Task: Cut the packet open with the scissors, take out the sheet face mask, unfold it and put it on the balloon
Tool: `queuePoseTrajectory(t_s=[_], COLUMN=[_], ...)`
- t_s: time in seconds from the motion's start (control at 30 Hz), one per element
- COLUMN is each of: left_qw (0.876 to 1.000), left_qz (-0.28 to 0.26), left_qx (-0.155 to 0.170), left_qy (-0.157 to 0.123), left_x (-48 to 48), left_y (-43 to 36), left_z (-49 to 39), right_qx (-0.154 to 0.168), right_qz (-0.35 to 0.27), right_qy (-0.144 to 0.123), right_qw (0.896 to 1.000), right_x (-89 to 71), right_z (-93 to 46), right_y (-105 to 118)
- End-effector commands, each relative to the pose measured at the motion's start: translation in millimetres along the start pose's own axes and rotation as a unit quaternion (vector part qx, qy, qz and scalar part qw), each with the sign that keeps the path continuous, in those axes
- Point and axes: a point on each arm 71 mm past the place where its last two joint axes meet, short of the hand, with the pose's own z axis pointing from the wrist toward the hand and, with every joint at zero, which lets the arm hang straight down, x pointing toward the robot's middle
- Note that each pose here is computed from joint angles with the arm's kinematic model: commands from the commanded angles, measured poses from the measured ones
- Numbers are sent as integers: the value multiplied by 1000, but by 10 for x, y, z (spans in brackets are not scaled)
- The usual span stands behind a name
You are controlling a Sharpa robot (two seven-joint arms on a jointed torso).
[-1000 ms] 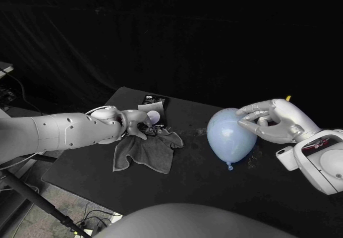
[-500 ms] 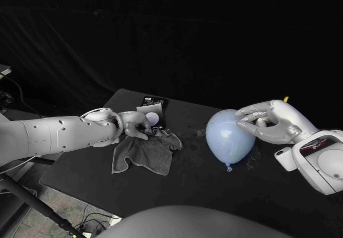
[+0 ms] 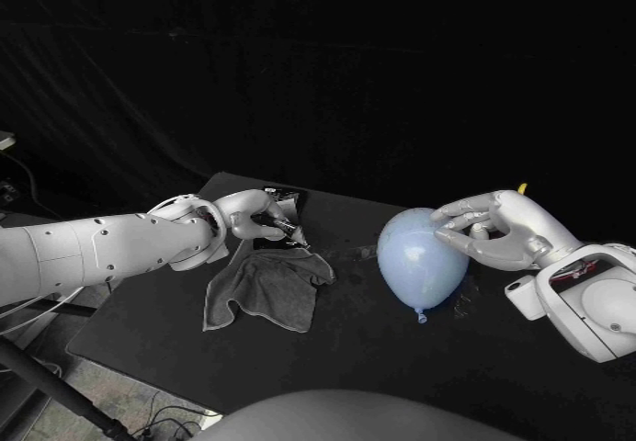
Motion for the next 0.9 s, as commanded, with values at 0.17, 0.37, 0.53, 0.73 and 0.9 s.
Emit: queuePoseTrajectory(t_s=[0.17, 0.37, 0.53, 0.73, 0.9], left_qw=[993, 977, 956, 919, 897], left_qz=[-104, -204, -286, -387, -433], left_qx=[23, 37, 58, 73, 82], left_qy=[-43, -48, -43, -35, -32], left_x=[-127, -176, -163, -75, -13], left_y=[-202, -428, -659, -902, -1039], left_z=[50, 142, 254, 430, 532], right_qx=[-1, 14, 34, 66, 85], right_qz=[-4, 10, 25, 37, 37], right_qy=[3, 0, 1, 11, 13], right_qw=[1000, 1000, 999, 997, 996], right_x=[-6, -35, -102, -231, -336], right_z=[2, 16, 84, 254, 402], right_y=[-18, -44, -38, 1, 58])
